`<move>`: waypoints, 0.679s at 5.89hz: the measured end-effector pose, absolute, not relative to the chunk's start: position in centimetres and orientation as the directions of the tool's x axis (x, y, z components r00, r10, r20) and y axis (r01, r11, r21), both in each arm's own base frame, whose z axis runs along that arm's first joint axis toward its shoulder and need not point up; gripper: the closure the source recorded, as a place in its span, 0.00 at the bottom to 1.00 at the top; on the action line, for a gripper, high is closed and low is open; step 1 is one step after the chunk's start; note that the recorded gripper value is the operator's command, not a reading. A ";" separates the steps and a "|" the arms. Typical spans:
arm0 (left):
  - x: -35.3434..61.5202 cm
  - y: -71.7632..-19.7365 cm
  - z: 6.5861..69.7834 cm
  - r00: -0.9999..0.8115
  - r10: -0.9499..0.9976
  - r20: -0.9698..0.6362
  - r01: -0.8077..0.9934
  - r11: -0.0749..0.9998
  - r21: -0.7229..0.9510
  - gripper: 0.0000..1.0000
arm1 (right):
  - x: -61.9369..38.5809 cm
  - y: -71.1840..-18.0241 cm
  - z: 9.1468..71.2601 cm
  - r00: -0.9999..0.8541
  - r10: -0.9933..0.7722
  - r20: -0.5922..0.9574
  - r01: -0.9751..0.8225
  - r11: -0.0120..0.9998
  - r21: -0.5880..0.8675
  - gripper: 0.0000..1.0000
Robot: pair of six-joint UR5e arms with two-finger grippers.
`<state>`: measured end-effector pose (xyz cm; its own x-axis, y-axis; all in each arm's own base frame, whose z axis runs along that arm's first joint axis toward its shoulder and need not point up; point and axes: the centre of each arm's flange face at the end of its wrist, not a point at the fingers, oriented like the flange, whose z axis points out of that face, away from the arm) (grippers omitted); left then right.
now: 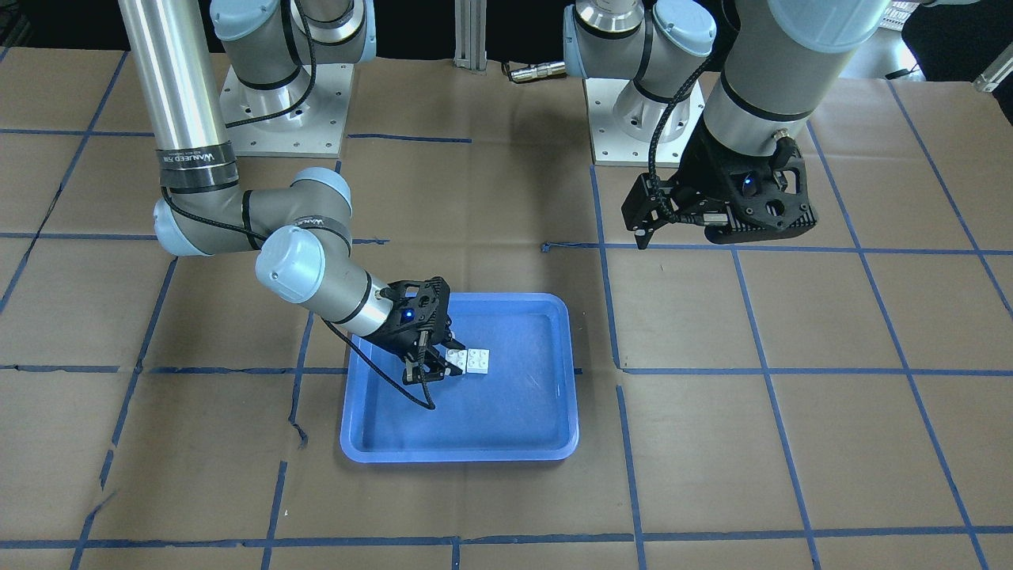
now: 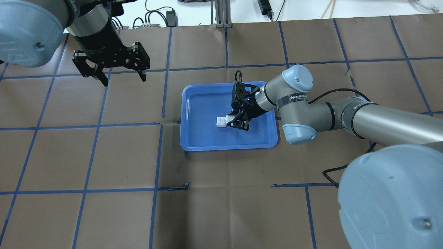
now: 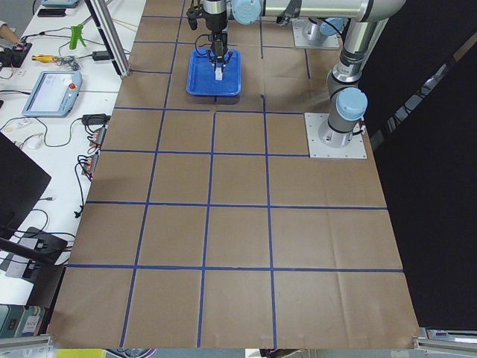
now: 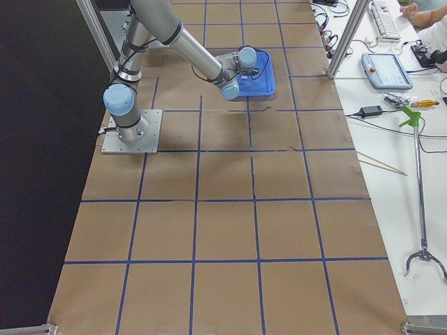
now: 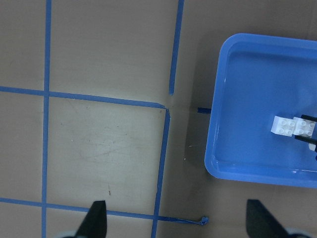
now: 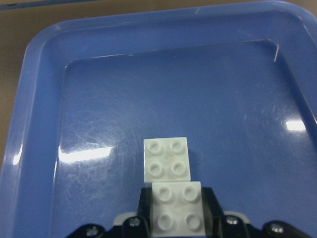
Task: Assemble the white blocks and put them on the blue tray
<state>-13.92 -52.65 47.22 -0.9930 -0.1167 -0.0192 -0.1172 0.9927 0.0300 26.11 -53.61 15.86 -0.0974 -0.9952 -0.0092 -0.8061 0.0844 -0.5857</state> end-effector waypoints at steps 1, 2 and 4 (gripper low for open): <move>-13.9 -52.7 47.2 -0.993 -0.116 -0.020 -0.117 0.993 0.031 0.01 | 26.2 -53.6 15.8 -0.096 -0.995 -0.010 -0.807 0.084 -0.585 0.60; -13.9 -52.7 47.1 -0.993 -0.116 -0.020 -0.117 0.993 0.032 0.01 | 26.3 -53.5 15.8 -0.093 -0.996 -0.010 -0.807 0.082 -0.585 0.60; -13.9 -52.7 47.1 -0.993 -0.116 -0.020 -0.117 0.993 0.032 0.01 | 26.6 -53.4 15.8 -0.088 -0.996 -0.009 -0.807 0.076 -0.585 0.60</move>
